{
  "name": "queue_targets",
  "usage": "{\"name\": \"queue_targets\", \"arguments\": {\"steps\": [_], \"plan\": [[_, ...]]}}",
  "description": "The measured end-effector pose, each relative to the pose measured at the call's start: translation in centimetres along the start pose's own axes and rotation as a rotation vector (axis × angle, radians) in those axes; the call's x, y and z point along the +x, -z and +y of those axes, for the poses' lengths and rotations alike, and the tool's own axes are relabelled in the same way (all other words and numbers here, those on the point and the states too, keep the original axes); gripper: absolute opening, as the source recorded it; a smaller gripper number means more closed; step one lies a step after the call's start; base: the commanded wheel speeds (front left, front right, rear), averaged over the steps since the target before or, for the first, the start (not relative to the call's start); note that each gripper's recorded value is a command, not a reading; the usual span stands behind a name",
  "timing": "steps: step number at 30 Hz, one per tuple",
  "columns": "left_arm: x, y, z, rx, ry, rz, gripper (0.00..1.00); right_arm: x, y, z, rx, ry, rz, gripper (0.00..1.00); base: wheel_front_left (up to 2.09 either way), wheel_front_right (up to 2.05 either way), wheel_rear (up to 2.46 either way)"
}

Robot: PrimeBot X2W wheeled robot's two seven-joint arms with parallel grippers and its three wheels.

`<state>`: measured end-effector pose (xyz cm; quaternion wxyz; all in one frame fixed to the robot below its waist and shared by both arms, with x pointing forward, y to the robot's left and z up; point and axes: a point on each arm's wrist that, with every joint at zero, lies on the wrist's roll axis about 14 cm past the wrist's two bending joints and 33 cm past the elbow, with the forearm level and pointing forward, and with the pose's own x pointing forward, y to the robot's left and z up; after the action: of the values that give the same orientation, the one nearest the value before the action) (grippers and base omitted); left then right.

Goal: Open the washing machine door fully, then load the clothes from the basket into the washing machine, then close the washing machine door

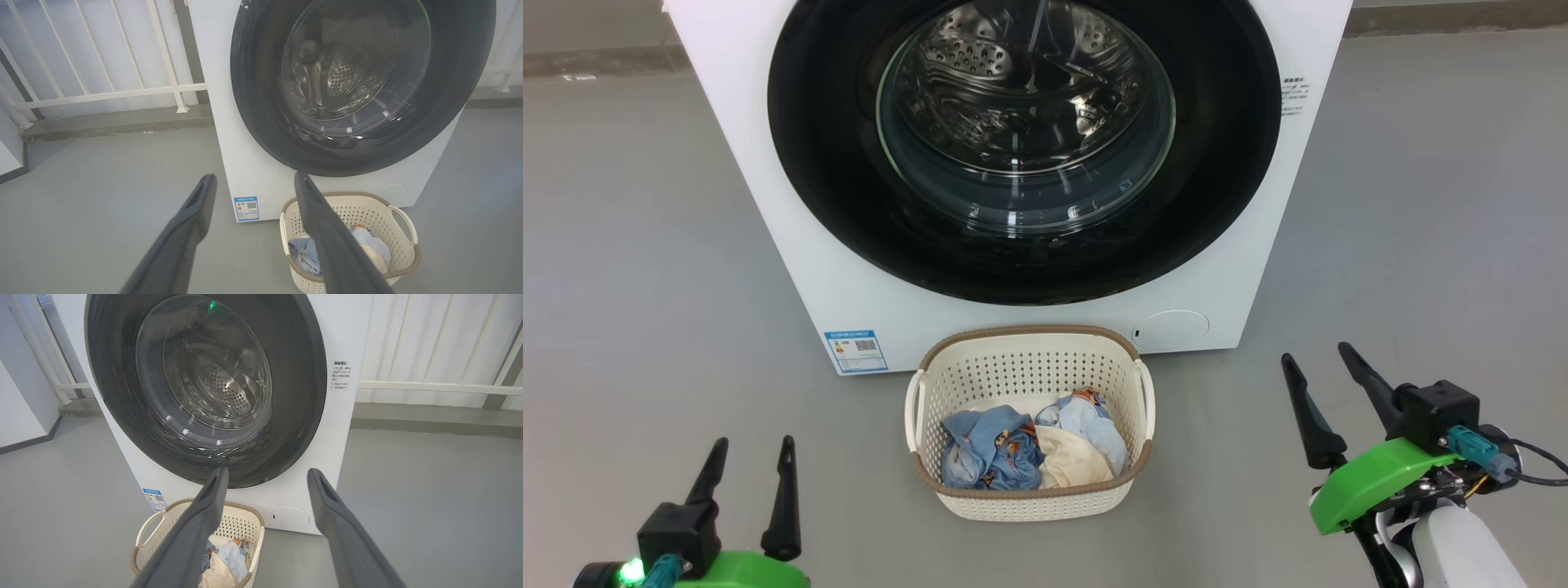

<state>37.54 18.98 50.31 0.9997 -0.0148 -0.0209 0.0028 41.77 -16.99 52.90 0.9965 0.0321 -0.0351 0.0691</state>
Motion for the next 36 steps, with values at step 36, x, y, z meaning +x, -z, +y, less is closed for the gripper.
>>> {"name": "queue_targets", "arguments": {"steps": [36], "plan": [[-0.1,0.9,1.6,-0.009,-0.054,0.030,1.00,0.0,-0.1,-0.6,-0.012,0.036,-0.010,1.00,0.00,0.00,0.00]]}}
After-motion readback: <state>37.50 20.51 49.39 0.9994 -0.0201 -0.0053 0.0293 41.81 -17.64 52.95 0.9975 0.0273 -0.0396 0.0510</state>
